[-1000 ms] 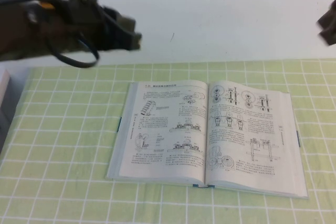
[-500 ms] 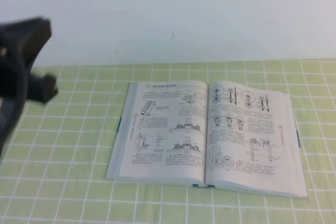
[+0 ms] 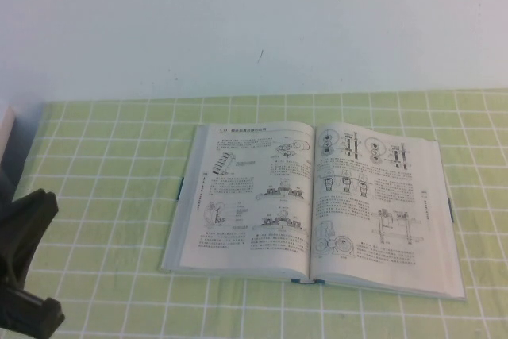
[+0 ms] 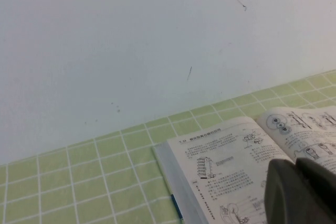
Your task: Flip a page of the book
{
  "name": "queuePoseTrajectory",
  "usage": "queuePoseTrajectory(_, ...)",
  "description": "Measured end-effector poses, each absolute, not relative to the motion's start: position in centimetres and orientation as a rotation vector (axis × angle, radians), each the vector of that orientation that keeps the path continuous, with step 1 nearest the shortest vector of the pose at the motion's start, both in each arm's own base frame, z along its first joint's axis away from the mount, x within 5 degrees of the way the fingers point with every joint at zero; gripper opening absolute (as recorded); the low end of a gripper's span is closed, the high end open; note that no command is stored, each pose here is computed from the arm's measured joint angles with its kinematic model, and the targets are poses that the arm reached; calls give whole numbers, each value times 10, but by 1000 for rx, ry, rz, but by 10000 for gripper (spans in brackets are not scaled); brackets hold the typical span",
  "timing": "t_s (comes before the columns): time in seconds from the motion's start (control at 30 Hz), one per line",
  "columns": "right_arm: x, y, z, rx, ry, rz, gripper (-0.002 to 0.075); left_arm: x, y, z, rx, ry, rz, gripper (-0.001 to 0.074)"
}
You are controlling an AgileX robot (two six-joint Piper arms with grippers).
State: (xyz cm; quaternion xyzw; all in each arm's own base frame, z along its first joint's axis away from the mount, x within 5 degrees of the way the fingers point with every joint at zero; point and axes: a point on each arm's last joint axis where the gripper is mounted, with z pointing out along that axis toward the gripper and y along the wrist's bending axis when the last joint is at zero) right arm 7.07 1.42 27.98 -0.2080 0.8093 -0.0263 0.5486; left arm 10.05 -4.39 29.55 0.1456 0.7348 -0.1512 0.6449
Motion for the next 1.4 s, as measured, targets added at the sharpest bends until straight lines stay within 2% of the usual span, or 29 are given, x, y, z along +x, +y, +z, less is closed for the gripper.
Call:
queuePoseTrajectory(0.17,63,13,255,-489,1923,-58,-3,101,-42,297,307,1640,-323,-4)
queuePoseTrajectory(0.57,58,11,244,-508,2031,-58,-3,102,-39,301,280,1609,-307,-4)
queuePoseTrajectory(0.9,57,11,242,-509,2046,-57,-3,100,-43,295,320,1662,-341,-4)
queuePoseTrajectory(1.1,57,11,242,-509,2046,-57,-3,98,-48,291,282,1730,-462,-4)
queuePoseTrajectory(1.4,57,11,242,-509,2046,-57,-3,96,-49,286,383,1759,-405,-4)
